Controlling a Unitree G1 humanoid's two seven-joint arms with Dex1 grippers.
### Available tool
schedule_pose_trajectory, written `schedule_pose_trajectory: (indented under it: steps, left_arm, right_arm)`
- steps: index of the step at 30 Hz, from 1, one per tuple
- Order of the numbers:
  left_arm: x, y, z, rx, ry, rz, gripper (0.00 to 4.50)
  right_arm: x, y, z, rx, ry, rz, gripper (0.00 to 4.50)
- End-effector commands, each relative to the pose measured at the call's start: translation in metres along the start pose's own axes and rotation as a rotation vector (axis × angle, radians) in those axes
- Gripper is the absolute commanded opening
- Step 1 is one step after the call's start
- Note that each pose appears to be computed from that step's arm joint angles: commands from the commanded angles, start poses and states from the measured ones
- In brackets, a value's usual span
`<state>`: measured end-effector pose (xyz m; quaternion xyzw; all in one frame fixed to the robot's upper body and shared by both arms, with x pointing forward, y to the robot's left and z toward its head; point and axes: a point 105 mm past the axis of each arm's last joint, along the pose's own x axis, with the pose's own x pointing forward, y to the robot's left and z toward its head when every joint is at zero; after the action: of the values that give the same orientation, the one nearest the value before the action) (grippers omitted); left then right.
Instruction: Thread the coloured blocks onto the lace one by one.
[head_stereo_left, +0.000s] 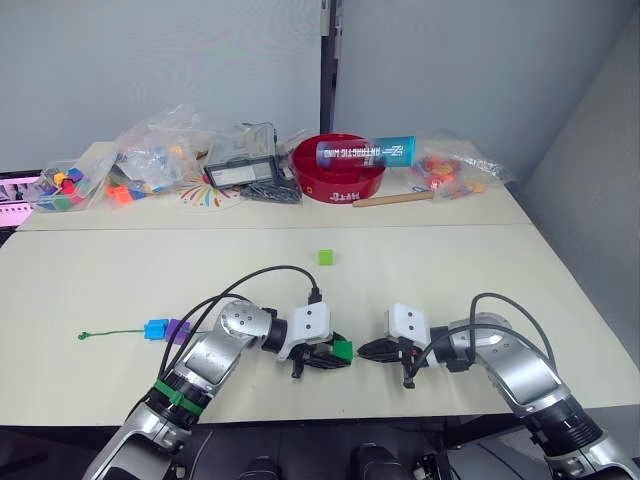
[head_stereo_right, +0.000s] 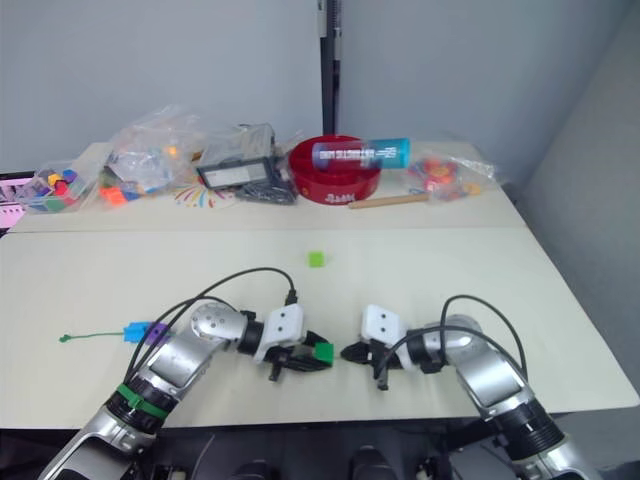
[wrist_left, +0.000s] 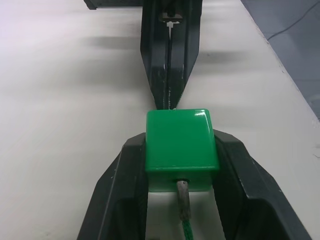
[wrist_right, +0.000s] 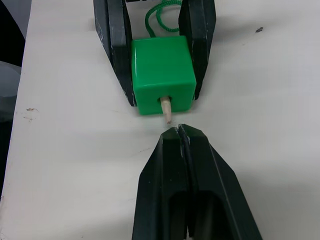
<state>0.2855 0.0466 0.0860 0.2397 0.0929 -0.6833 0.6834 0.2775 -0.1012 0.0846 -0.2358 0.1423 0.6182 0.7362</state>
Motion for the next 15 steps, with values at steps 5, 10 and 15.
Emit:
schedule_pose_trajectory:
  steps: [5,10,15]
  left_arm:
    - [-0.020,0.008,-0.002,0.017,0.019,0.035,1.20]
    - [-0.026,0.006,-0.007,0.009,0.032,0.043,1.20]
    - [-0.027,0.006,-0.006,0.006,0.026,0.045,1.20]
  right_arm:
    - [-0.016,-0.007,0.007,-0.053,-0.002,-0.029,0.00]
    - [-0.019,-0.005,0.002,-0.042,0.007,-0.034,0.00]
    - [-0.018,-0.004,0.001,-0.029,0.009,-0.041,0.00]
